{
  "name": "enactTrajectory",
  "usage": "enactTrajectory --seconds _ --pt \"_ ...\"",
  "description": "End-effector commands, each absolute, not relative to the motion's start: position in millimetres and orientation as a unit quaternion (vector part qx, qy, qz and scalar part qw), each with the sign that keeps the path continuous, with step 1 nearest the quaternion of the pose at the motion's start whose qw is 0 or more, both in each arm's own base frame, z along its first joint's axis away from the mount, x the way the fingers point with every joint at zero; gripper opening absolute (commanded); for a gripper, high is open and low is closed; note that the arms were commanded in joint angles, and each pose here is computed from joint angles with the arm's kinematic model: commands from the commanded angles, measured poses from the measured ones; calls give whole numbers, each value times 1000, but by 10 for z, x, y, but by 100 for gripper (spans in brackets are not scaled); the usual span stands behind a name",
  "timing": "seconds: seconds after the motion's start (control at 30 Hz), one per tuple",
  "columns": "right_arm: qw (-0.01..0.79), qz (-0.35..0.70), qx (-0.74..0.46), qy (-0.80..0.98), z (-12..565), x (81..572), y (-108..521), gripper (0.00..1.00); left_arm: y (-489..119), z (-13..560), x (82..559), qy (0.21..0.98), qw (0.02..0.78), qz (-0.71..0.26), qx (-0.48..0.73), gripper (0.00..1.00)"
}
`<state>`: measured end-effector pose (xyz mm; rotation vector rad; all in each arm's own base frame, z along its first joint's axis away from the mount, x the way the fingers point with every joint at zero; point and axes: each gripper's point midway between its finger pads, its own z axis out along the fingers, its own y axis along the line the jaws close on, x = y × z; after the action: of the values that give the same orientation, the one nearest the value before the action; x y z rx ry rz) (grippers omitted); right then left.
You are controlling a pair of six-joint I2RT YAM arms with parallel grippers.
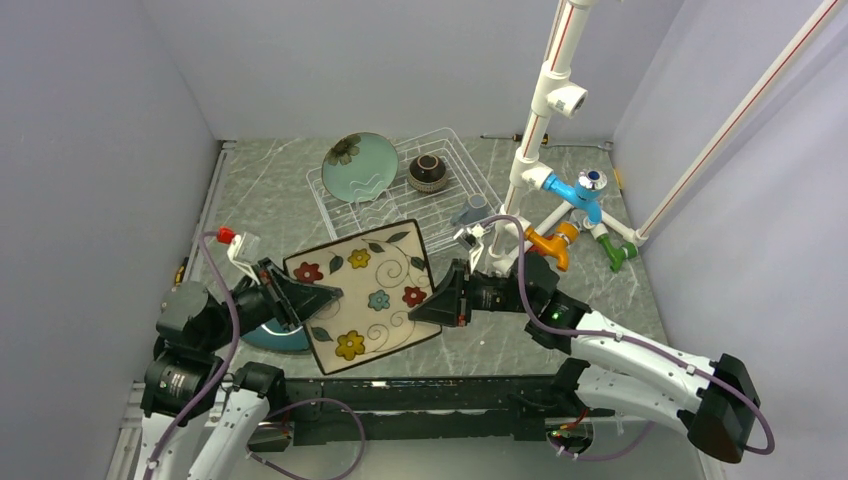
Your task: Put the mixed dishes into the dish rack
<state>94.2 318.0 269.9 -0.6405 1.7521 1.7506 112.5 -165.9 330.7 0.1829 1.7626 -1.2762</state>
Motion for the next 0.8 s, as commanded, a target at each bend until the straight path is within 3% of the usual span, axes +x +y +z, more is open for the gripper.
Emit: enactTrajectory --seconds 0.0,0.17,0.43,0.6,0.77 --pt "372 645 -250 619 3197 1061 3097 25 -1537 3868 1189 605 627 -465 156 0" --pt "383 633 -249 626 3163 1092 3074 59 -1564 3853 1325 623 615 -457 157 0" --pt "384 576 -223 686 2819 1281 3038 99 -1418 3900 1477 634 647 -400 140 0" --pt "393 495 -205 747 2482 1513 2944 100 -1293 3911 1657 634 680 -336 149 0" --pt "384 489 -206 755 2354 1510 2945 100 -1230 4080 1789 607 720 -288 173 0"
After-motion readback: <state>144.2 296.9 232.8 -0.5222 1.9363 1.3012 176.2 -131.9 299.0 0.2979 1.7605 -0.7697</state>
